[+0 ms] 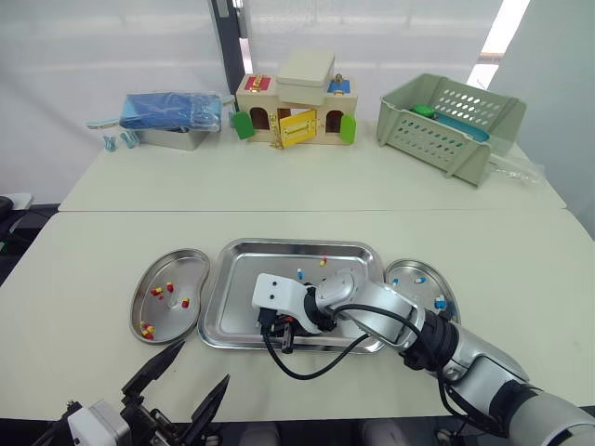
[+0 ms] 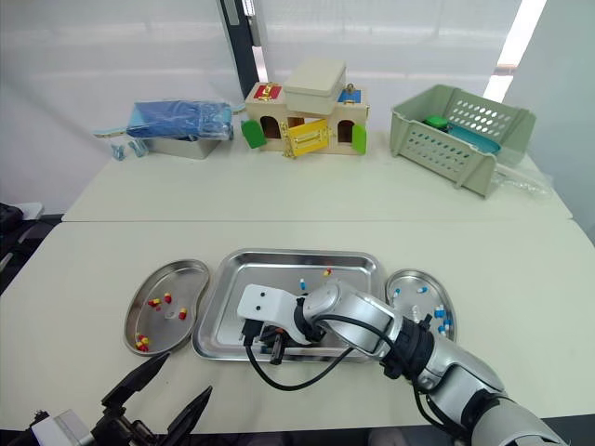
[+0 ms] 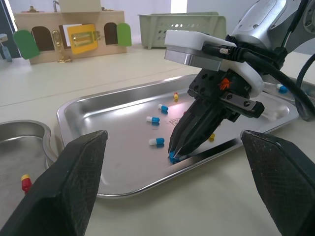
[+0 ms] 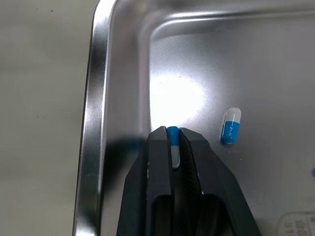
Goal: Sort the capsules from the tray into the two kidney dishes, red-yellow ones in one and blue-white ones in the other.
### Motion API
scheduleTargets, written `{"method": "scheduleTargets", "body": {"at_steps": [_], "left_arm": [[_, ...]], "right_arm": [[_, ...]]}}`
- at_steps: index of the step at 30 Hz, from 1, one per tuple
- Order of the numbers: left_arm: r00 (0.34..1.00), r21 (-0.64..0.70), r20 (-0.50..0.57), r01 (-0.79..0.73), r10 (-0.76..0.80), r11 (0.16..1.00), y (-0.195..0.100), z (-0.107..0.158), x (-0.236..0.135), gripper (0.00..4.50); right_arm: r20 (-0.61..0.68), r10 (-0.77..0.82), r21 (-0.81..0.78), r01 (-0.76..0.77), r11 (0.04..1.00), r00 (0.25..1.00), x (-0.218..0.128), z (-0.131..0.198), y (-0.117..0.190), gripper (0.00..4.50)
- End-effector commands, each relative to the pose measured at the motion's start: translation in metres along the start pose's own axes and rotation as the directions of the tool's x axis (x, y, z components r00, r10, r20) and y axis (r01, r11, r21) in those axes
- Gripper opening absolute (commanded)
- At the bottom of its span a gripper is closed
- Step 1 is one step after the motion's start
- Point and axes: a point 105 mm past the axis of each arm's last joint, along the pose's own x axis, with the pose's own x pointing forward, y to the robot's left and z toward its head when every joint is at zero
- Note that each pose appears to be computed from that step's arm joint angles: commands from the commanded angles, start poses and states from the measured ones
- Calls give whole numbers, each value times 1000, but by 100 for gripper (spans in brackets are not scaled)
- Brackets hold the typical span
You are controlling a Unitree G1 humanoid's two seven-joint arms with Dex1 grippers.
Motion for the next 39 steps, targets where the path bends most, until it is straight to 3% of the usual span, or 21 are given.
{"method": "scheduleTargets", "body": {"at_steps": [1, 7, 14, 17, 23, 27, 34, 39], "left_arm": [[1000, 34, 25, 10, -10, 999, 6, 6, -2, 450], [988, 73, 38, 148, -151, 986, 6, 11, 3, 450], [933, 83, 37, 355, -358, 931, -2, 8, 6, 450], [900, 81, 40, 430, -434, 899, -5, 7, 9, 450], [823, 83, 51, 561, -566, 824, -11, 2, 10, 450], [796, 96, 64, 595, -601, 798, -9, 0, 9, 450], [801, 100, 84, 585, -593, 805, -4, 0, 9, 450], [812, 101, 73, 572, -580, 814, -2, -4, 2, 450]], "right_arm": [[42, 38, 8, -39, 999, 998, -3, 4, 4, 0], [248, 27, -57, -13, 998, 968, -52, 7, -13, 0], [287, 5, -96, 24, 995, 958, -125, -28, -20, 0], [276, -20, -97, 48, 994, 961, -152, -47, -15, 0], [132, -166, -3, 168, 986, 977, -203, -105, -14, 0], [28, -208, 17, 207, 978, 978, -217, -133, -11, 0], [14, -208, 44, 207, 977, 978, -216, -142, -8, 0], [19, -204, 65, 202, 977, 979, -217, -144, -10, 144]]}}
